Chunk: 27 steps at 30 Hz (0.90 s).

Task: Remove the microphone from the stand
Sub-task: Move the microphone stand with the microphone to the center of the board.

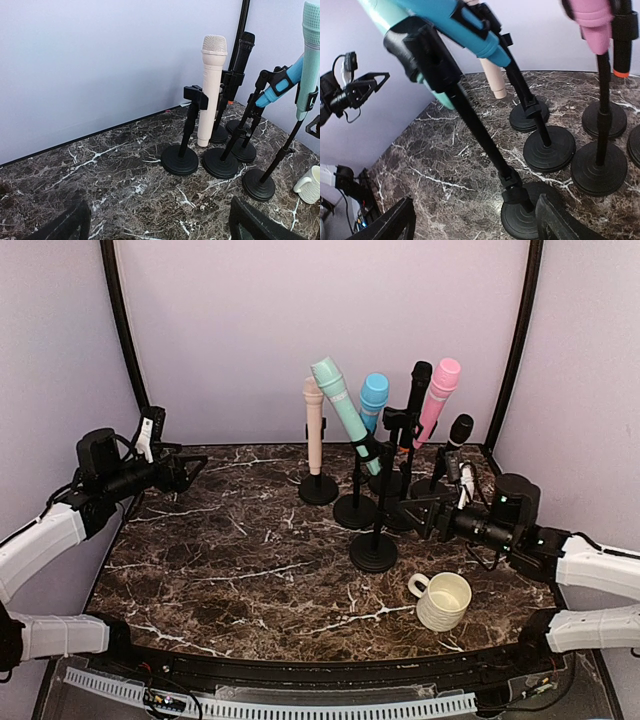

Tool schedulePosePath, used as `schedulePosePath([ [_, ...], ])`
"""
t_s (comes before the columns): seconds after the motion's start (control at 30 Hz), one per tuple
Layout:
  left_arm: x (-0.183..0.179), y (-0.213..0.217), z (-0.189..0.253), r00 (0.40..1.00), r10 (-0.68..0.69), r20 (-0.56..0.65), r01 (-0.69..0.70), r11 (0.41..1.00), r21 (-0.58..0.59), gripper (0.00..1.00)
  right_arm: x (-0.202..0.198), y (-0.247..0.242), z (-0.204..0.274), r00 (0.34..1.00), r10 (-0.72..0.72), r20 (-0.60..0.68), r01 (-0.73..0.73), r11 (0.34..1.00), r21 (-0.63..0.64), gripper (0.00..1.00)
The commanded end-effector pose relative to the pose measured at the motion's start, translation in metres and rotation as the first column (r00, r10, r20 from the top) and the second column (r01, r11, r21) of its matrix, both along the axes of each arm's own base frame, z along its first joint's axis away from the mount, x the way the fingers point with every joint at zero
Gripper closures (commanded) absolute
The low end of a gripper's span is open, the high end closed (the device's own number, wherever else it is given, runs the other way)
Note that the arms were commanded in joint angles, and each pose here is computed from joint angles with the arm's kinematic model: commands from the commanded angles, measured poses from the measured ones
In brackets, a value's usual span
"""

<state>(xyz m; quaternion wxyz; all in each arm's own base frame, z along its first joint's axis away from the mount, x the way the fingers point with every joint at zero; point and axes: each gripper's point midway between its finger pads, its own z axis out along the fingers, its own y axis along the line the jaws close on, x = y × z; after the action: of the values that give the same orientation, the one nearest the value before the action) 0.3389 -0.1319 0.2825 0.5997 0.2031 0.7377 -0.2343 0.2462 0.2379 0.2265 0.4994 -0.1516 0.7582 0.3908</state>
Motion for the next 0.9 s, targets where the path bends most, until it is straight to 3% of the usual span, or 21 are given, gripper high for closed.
schedulePosePath([
  [0.0,-0.006,-0.005,0.01,0.998,-0.033,0.057,0.035,0.999,-0.029,0.01,0.013,0.019,0.038,0.986,-0.022,0.165,0.018,1.0,0.023,0.19],
  [0.27,-0.006,0.0,0.009,0.998,-0.004,0.068,0.005,1.0,-0.016,0.01,0.036,0.043,0.039,0.964,-0.019,0.264,0.032,0.998,-0.046,0.34],
  [0.87,-0.003,-0.001,0.001,0.999,-0.007,0.043,0.007,1.0,-0.009,0.01,0.063,0.054,0.026,0.944,-0.045,0.326,0.101,0.983,-0.156,0.5],
])
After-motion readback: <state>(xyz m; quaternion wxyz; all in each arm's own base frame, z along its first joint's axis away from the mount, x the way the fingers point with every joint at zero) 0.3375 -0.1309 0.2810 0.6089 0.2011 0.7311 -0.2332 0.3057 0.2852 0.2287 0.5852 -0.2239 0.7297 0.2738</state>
